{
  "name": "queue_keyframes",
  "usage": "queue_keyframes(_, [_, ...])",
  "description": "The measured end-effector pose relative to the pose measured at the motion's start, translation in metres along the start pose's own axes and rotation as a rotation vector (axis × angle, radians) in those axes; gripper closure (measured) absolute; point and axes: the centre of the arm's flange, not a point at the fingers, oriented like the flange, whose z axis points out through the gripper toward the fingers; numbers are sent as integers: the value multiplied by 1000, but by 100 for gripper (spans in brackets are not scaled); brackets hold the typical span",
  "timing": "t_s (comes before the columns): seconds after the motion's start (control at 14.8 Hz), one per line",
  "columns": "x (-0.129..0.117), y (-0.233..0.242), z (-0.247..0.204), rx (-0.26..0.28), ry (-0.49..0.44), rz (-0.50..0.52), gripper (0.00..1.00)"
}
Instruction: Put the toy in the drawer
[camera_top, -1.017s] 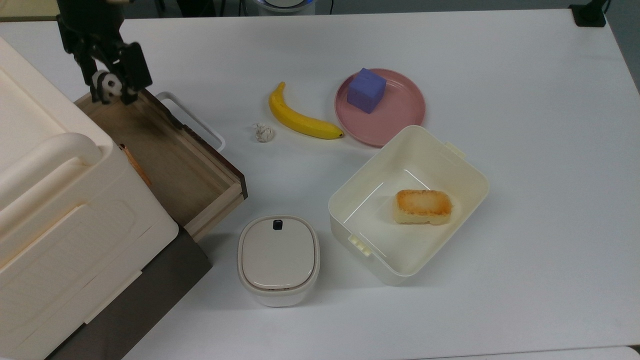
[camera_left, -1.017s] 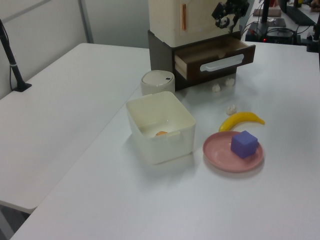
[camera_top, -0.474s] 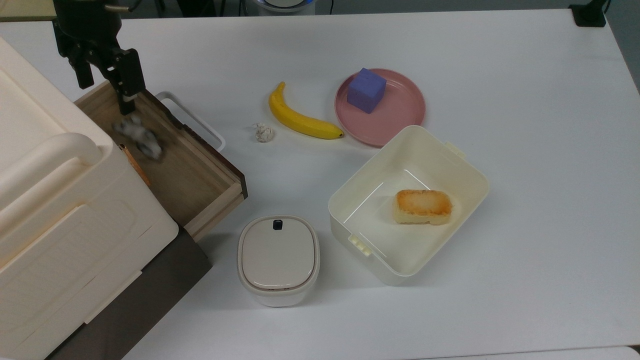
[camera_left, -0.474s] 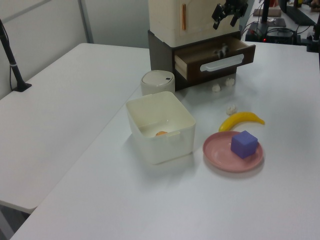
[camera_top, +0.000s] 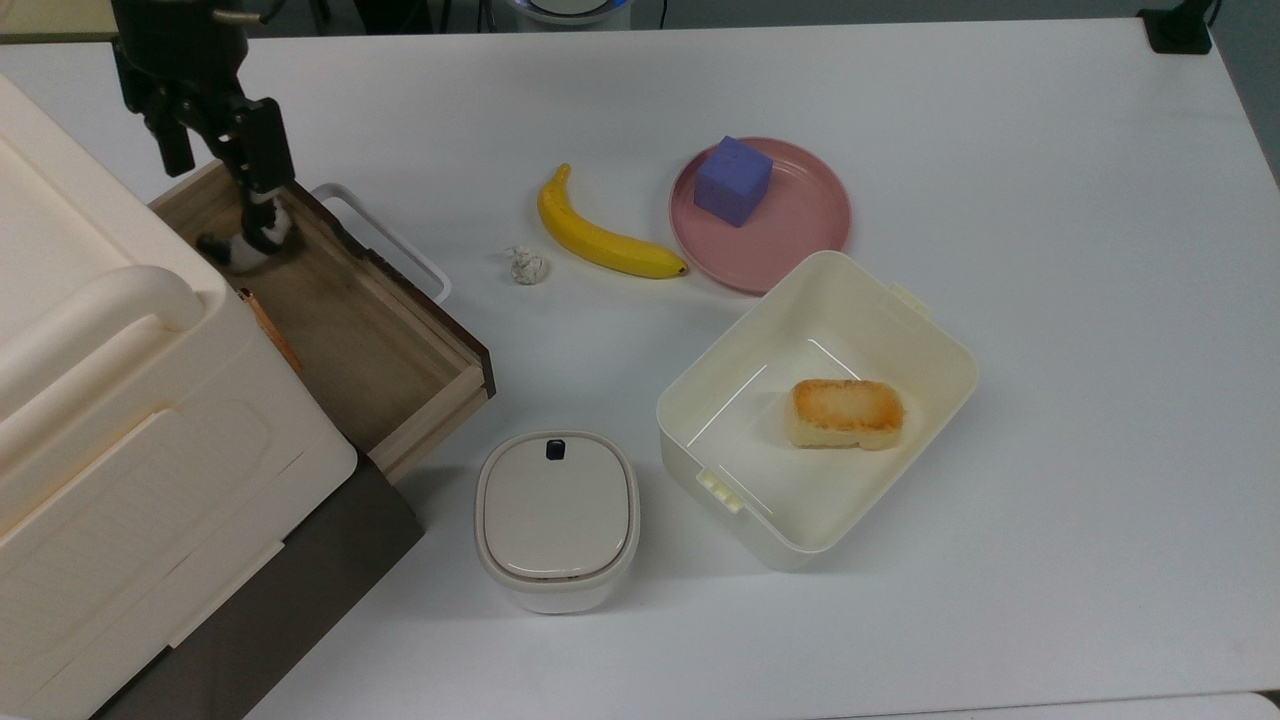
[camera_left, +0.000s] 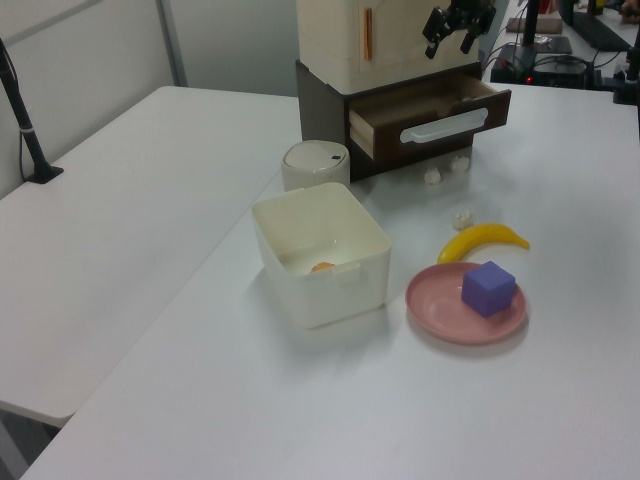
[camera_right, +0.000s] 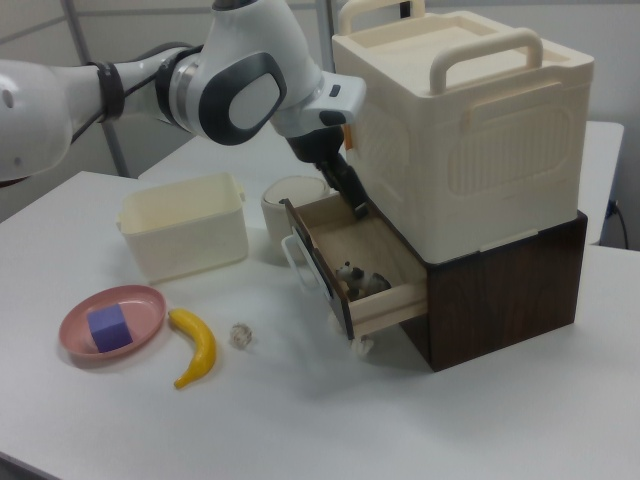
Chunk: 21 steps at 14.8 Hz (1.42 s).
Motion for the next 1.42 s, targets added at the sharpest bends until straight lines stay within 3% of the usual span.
queue_keyframes(0.27, [-28, -24, -16, -30, -146, -49, 0])
queue_keyframes(0.54, [-71, -61, -71, -48, -278, -140, 0])
queue_keyframes(0.95, [-111, -94, -120, -25, -310, -287, 0])
queue_keyframes(1.22, [-109, -98, -121, 11, -285, -460, 0])
queue_keyframes(1.42, [-109, -99, -118, 22, -284, -531, 0])
